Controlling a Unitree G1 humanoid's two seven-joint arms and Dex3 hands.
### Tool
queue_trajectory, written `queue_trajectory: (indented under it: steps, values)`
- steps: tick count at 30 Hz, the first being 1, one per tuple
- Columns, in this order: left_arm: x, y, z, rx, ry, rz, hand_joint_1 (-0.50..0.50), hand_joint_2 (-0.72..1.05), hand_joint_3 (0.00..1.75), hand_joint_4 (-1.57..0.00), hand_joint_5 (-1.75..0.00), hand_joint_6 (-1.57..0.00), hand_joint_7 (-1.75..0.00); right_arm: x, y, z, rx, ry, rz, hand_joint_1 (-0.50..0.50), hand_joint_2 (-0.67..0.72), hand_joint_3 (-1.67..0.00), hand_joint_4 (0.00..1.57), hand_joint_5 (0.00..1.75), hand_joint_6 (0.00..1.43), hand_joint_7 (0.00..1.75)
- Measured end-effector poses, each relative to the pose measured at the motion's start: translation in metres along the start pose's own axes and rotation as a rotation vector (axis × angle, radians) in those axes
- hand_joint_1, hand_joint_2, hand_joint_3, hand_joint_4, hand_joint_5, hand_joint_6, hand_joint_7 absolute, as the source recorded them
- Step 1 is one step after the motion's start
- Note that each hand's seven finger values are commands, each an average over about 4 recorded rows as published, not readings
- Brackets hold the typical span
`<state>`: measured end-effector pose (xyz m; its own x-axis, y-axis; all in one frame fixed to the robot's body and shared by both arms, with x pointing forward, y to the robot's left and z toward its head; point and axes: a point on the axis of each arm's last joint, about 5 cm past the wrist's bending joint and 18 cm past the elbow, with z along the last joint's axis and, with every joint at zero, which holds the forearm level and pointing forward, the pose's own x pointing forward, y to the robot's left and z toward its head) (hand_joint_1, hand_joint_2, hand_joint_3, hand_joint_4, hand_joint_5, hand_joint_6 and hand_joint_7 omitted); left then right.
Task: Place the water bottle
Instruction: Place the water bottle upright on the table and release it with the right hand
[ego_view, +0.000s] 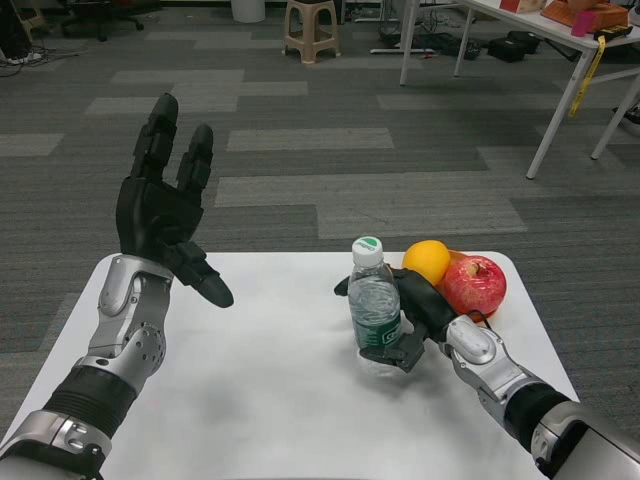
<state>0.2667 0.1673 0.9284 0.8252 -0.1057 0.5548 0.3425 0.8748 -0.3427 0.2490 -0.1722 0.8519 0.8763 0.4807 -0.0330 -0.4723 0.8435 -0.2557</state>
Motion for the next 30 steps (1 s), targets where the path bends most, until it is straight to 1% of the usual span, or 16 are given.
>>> queue_trajectory:
  steps: [3,6,9,12,14,17,18,19,21,22,23,25,26,28,30]
  values:
    - [0.0000,0.0000,0.0000,0.000,0.000,0.000,-0.49,-0.72,0.09,0.00,0.00,0.00,0.00,-0.0006,-0.0005,-0.0003,0.002,0.001,-0.003,-0.35,-0.07,-0.63,0.77,1.07,0.46,0.77]
    - [0.0000,0.0000,0.0000,0.000,0.000,0.000,-0.49,-0.72,0.09,0.00,0.00,0.00,0.00,-0.0017,-0.0009,-0.0011,0.006,0.003,-0.003,-0.38,-0.08,-0.58,0.77,1.07,0.44,0.77]
    - [0.0000,0.0000,0.0000,0.000,0.000,0.000,-0.49,-0.72,0.09,0.00,0.00,0.00,0.00,-0.0024,-0.0014,-0.0014,0.008,0.004,-0.004,-0.41,-0.08,-0.56,0.73,1.14,0.41,0.77]
    - [0.0000,0.0000,0.0000,0.000,0.000,0.000,-0.50,-0.72,0.04,0.00,0.00,0.00,0.00,-0.0029,-0.0020,-0.0017,0.011,0.005,-0.002,-0.42,-0.05,-0.50,0.66,1.14,0.39,0.77]
    - [0.0000,0.0000,0.0000,0.000,0.000,0.000,-0.49,-0.72,0.04,0.00,0.00,0.00,0.00,-0.0033,-0.0027,-0.0019,0.012,0.006,-0.001,-0.44,0.00,-0.44,0.60,1.12,0.34,0.77]
    - [0.0000,0.0000,0.0000,0.000,0.000,0.000,-0.49,-0.72,0.09,0.00,0.00,0.00,0.00,-0.0040,-0.0038,-0.0021,0.013,0.007,0.002,-0.46,0.15,-0.18,0.43,1.02,0.22,0.73]
    - [0.0000,0.0000,0.0000,0.000,0.000,0.000,-0.49,-0.72,0.09,0.00,0.00,0.00,0.00,-0.0042,-0.0043,-0.0021,0.012,0.008,0.003,-0.46,0.23,-0.10,0.34,0.99,0.16,0.70]
    - [0.0000,0.0000,0.0000,0.000,0.000,0.000,-0.49,-0.72,0.09,0.00,0.00,0.00,0.00,-0.0044,-0.0050,-0.0021,0.012,0.009,0.006,-0.46,0.31,-0.06,0.26,0.92,0.11,0.63]
    - [0.0000,0.0000,0.0000,0.000,0.000,0.000,-0.50,-0.72,0.09,0.00,0.00,0.00,0.00,-0.0050,-0.0063,-0.0022,0.010,0.010,0.014,-0.46,0.47,-0.02,0.09,0.63,0.03,0.45]
    - [0.0000,0.0000,0.0000,0.000,0.000,0.000,-0.50,-0.72,0.09,0.00,0.00,0.00,0.00,-0.0053,-0.0068,-0.0022,0.010,0.011,0.019,-0.46,0.53,0.00,0.03,0.44,0.01,0.37]
    - [0.0000,0.0000,0.0000,0.000,0.000,0.000,-0.50,-0.72,0.07,0.00,0.00,0.00,0.00,-0.0056,-0.0071,-0.0024,0.010,0.012,0.023,-0.47,0.58,0.00,0.00,0.24,0.00,0.28]
    - [0.0000,0.0000,0.0000,0.000,0.000,0.000,-0.50,-0.72,0.04,0.00,0.00,0.00,0.00,-0.0062,-0.0071,-0.0028,0.012,0.014,0.025,-0.49,0.65,0.00,0.00,0.05,0.00,0.17]
    - [0.0000,0.0000,0.0000,0.000,0.000,0.000,-0.50,-0.72,0.02,0.00,0.00,0.00,0.00,-0.0066,-0.0071,-0.0030,0.013,0.014,0.024,-0.50,0.66,0.00,0.00,0.00,0.00,0.14]
    - [0.0000,0.0000,0.0000,0.000,0.000,0.000,-0.50,-0.72,0.07,0.00,0.00,0.00,0.00,-0.0073,-0.0074,-0.0029,0.018,0.010,0.022,-0.50,0.69,0.00,0.00,0.00,0.00,0.10]
    - [0.0000,0.0000,0.0000,0.000,0.000,0.000,-0.50,-0.72,0.09,0.00,0.00,0.00,0.00,-0.0071,-0.0074,-0.0015,0.023,-0.002,0.021,-0.50,0.72,0.00,0.00,0.00,0.00,0.03]
